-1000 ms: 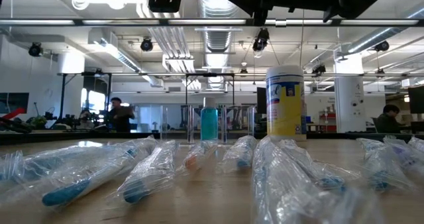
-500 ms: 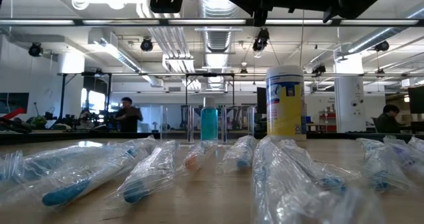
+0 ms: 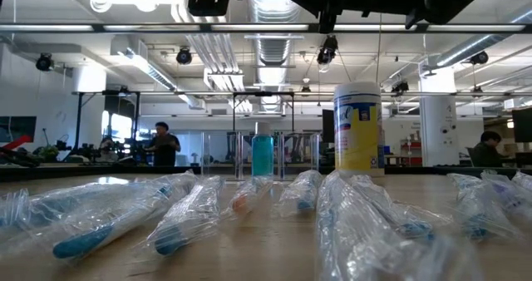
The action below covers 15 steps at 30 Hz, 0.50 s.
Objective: Pick & Place toothbrushing station
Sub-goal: Put the blue mouthwash into the transparent organizer
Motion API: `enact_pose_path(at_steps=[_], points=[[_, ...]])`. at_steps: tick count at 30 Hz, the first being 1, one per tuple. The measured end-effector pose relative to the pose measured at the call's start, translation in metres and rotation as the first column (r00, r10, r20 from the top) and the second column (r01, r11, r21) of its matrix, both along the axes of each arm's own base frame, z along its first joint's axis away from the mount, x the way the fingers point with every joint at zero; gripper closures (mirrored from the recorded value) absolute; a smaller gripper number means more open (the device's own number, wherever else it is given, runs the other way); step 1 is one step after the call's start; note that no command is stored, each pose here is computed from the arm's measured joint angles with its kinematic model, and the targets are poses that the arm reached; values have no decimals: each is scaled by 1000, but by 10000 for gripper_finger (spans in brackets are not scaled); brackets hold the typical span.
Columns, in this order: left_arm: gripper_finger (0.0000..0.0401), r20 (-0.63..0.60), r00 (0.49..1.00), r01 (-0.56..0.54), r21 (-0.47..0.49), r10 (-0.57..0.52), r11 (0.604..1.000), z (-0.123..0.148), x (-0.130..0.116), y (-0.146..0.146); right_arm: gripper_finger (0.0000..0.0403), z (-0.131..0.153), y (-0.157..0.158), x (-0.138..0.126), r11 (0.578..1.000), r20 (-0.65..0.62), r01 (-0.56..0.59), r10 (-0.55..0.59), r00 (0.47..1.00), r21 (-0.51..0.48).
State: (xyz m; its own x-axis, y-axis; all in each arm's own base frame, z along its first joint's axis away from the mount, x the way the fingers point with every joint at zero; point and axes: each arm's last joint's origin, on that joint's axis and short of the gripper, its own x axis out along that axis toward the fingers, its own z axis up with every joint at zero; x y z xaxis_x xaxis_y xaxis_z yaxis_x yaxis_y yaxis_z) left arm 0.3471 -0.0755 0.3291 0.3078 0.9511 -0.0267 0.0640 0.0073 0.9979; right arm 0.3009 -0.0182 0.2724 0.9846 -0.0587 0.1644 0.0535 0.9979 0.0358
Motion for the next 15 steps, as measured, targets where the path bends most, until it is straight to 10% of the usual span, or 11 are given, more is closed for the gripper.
enact_pose_path(at_steps=[4,15], points=[[304,6,1000,-2,7,2,1000,0,0,-1,327,1,0,0,1000,1,1,-1,1000,-3],[124,15,999,40,20,-40,999,11,-10,-17,324,6,1,-13,1000,23,-1,2,1000,-16]])
